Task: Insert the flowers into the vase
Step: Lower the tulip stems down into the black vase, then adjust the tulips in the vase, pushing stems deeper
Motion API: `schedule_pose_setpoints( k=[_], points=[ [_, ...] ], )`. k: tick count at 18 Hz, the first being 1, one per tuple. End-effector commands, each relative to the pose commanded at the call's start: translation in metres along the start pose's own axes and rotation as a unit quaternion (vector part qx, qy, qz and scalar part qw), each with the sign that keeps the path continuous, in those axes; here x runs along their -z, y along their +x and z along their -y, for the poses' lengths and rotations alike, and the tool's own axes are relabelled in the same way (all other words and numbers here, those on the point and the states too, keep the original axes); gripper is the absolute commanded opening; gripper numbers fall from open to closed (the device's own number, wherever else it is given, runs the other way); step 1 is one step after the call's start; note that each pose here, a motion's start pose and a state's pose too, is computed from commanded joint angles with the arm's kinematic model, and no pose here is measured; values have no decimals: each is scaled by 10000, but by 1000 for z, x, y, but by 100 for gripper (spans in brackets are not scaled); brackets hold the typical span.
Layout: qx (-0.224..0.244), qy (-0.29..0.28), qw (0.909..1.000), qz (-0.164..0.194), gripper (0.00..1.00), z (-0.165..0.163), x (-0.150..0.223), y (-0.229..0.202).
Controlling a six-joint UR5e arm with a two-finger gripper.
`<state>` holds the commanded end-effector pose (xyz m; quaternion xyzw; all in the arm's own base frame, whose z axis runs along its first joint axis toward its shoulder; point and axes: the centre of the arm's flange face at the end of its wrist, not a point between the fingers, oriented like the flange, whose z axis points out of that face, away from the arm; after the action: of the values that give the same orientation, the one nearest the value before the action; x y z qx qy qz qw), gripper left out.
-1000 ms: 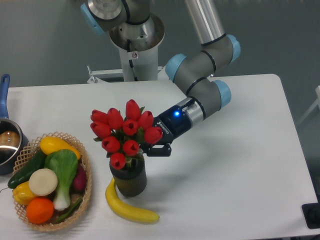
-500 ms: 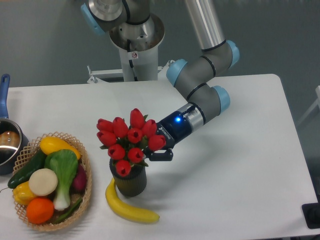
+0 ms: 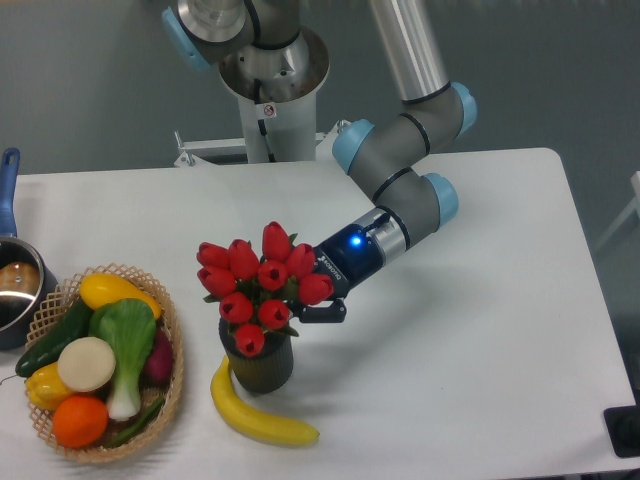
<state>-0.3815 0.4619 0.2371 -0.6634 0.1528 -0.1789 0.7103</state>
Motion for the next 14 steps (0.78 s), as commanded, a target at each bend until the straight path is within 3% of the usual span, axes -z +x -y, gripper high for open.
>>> schedule_pose_setpoints(
  k=[8, 14],
  points=[
    [28, 1, 10000, 32, 33, -1, 3, 0],
    [43, 1, 10000, 41, 38, -2, 4, 1]
  ],
)
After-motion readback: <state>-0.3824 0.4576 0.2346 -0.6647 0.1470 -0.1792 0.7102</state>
